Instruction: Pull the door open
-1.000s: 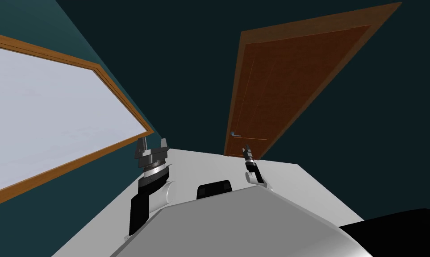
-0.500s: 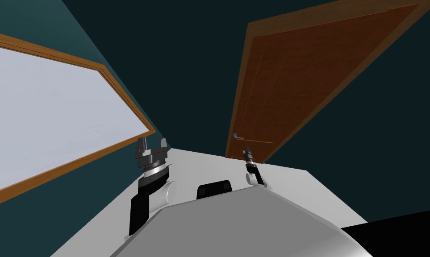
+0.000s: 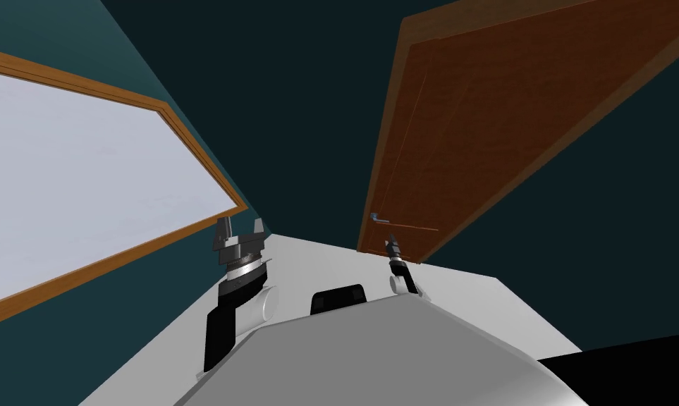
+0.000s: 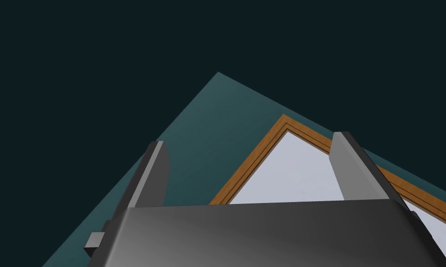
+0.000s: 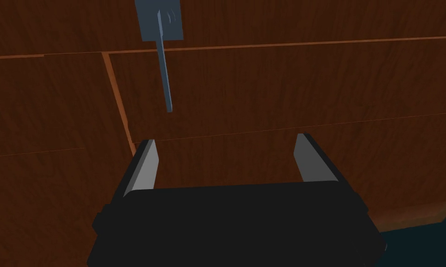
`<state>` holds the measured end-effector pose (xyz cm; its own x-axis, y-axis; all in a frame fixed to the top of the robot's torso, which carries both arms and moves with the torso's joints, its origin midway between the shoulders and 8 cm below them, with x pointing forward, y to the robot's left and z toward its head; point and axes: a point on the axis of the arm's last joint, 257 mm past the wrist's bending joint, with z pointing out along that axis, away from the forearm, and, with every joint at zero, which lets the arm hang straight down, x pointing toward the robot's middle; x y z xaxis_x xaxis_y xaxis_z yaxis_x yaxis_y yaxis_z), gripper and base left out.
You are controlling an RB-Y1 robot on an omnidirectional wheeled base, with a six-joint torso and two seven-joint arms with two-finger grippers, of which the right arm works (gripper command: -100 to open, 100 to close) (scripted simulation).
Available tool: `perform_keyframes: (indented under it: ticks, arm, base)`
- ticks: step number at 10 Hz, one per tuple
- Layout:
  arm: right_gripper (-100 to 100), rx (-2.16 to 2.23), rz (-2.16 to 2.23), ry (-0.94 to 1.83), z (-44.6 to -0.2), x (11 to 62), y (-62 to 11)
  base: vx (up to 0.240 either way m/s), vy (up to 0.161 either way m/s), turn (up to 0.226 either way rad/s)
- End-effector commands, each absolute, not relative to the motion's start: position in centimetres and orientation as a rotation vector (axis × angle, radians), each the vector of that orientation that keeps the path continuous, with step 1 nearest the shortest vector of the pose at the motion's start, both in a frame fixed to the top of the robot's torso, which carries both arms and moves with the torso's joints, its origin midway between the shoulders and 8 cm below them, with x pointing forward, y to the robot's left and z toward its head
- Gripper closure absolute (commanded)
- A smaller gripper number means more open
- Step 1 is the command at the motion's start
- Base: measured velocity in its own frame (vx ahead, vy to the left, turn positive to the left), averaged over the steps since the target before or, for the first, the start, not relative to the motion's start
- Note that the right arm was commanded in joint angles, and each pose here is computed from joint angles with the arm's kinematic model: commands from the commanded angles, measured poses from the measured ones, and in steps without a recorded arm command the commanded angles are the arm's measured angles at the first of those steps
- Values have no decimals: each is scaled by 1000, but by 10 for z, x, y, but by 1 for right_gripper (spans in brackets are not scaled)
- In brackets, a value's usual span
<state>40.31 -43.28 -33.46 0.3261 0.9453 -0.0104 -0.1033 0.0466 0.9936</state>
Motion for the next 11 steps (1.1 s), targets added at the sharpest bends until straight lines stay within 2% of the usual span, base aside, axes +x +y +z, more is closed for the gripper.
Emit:
perform_keyframes:
  ticks: [1,11]
  arm:
    - [-100,1264,984,901,-343,401,-436]
    - [-100,1360,919,910,-387,384,-459]
  base:
    - [77,-10,65]
    - [84,-29,54]
